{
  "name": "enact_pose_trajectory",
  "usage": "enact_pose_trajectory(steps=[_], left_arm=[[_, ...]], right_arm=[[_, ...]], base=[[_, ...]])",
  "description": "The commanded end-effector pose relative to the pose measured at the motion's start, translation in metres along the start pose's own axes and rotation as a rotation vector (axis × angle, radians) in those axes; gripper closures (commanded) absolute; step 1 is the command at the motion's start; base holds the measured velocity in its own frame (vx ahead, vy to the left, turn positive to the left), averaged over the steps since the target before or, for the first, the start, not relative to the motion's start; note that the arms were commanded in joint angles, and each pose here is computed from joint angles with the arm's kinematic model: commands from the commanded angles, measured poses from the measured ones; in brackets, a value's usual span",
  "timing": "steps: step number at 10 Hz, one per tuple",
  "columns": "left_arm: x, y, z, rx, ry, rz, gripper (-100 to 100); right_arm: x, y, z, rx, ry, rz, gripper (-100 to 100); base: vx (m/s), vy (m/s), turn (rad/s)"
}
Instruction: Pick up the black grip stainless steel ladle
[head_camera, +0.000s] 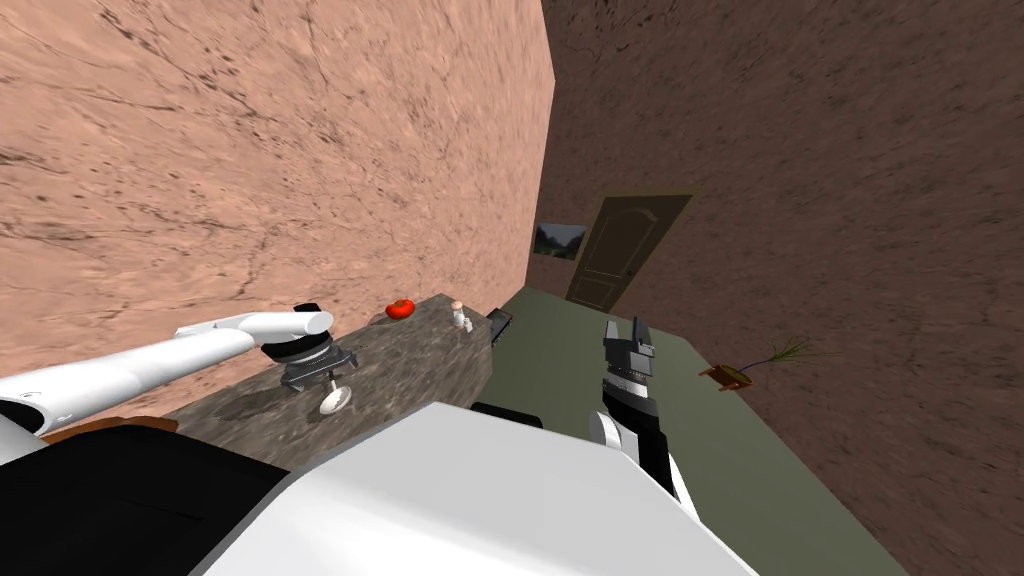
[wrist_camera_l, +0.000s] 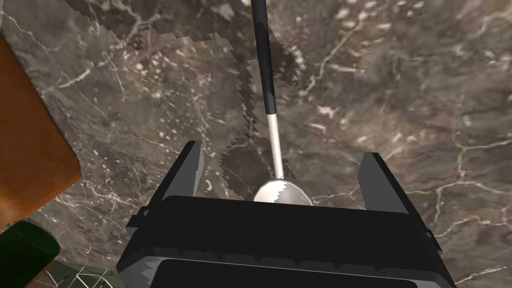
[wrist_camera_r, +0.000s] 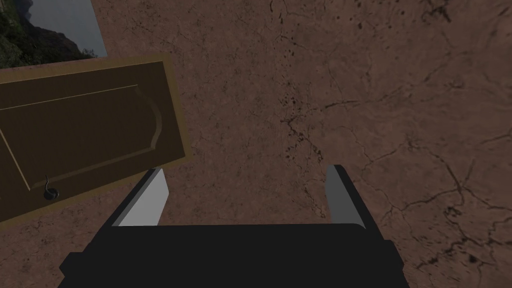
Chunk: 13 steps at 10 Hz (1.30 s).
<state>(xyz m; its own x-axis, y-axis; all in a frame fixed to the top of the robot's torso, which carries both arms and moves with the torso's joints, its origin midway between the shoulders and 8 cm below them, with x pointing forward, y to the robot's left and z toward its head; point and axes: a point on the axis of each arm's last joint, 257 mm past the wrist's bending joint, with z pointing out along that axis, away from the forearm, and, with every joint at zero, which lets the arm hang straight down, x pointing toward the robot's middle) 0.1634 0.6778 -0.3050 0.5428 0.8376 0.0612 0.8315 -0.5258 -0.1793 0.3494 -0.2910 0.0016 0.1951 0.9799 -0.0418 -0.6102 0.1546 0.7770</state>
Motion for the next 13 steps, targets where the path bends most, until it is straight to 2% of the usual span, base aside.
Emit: enact_pose_trajectory(steps=[1, 4, 6, 7, 8, 9, 13], left_arm=[[-0.006, -0.010, 0.001, 0.010, -0.015, -0.035, -100], [-0.030, -0.044, 0.017, 0.042, -0.090, -0.174, -100], [-0.045, -0.051, 0.030, 0.047, -0.127, -0.209, -100], [-0.041, -0.048, 0.027, 0.046, -0.116, -0.197, -100], [-0.042, -0.048, 0.028, 0.046, -0.118, -0.201, 0], [-0.038, -0.056, 0.031, 0.042, -0.110, -0.189, -100], [-0.033, -0.074, 0.038, 0.037, -0.097, -0.174, -100]], right_arm=[[0.000, 0.000, 0.000, 0.000, 0.000, 0.000, 0], [0.000, 0.000, 0.000, 0.000, 0.000, 0.000, 0], [0.000, 0.000, 0.000, 0.000, 0.000, 0.000, 0], [0.000, 0.000, 0.000, 0.000, 0.000, 0.000, 0], [0.000, 0.000, 0.000, 0.000, 0.000, 0.000, 0], [0.000, 0.000, 0.000, 0.000, 0.000, 0.000, 0], [0.000, 0.000, 0.000, 0.000, 0.000, 0.000, 0]], base=[[0.038, 0.011, -0.044], [0.061, 0.004, -0.077], [0.054, 0.006, -0.025], [0.016, 0.002, -0.001], [0.000, 0.000, 0.000], [0.064, -0.015, 0.072], [0.095, -0.029, 0.087]])
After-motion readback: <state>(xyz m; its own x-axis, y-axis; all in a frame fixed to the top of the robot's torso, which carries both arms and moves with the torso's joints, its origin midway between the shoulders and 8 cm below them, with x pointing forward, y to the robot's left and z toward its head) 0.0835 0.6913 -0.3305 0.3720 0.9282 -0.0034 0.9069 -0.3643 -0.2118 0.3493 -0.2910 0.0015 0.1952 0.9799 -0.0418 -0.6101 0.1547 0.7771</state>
